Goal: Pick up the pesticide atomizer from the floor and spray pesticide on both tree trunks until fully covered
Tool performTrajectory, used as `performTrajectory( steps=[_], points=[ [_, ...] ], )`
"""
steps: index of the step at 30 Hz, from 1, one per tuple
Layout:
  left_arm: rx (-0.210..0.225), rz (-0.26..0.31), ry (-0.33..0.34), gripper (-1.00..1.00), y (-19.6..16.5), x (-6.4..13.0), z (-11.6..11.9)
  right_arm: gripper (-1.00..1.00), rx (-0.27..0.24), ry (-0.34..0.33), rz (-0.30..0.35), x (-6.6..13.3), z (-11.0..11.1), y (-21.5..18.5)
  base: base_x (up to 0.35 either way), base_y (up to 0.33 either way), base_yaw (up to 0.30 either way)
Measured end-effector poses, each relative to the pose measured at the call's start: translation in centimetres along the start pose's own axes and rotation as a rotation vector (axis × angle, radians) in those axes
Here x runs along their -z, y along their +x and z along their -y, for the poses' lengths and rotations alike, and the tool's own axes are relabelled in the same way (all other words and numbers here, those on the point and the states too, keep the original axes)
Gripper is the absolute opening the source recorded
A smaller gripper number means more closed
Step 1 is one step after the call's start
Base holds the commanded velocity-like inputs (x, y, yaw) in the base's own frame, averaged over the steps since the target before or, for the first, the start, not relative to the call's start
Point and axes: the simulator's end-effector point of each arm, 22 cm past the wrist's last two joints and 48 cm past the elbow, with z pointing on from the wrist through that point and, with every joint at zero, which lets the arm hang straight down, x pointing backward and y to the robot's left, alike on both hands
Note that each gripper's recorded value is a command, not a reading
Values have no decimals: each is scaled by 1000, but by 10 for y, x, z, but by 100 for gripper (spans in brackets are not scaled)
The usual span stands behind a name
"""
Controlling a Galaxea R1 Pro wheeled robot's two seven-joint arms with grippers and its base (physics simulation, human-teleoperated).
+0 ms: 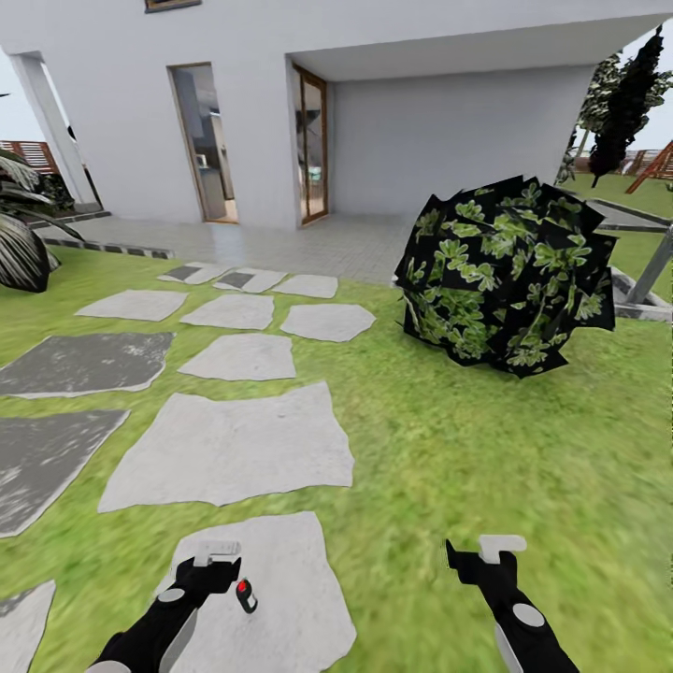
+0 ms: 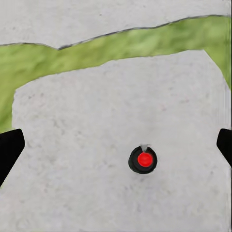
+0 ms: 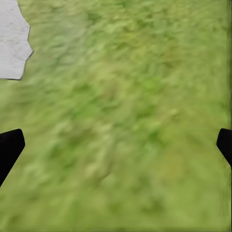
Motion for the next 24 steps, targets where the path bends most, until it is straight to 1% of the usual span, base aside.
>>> performTrajectory(
  steps=[3,10,24],
  points=[
    [4,1,-1,100,0,0,-1,100,0,0,0,0,0,0,0,-121,0],
    [4,4,-8,100,-3,0,-7,100,0,0,1,0,0,0,0,-18,0],
    [1,-7,-8,100,27,-20,-6,100,0,3,-3,-13,-1,31,0,0,0]
  ],
)
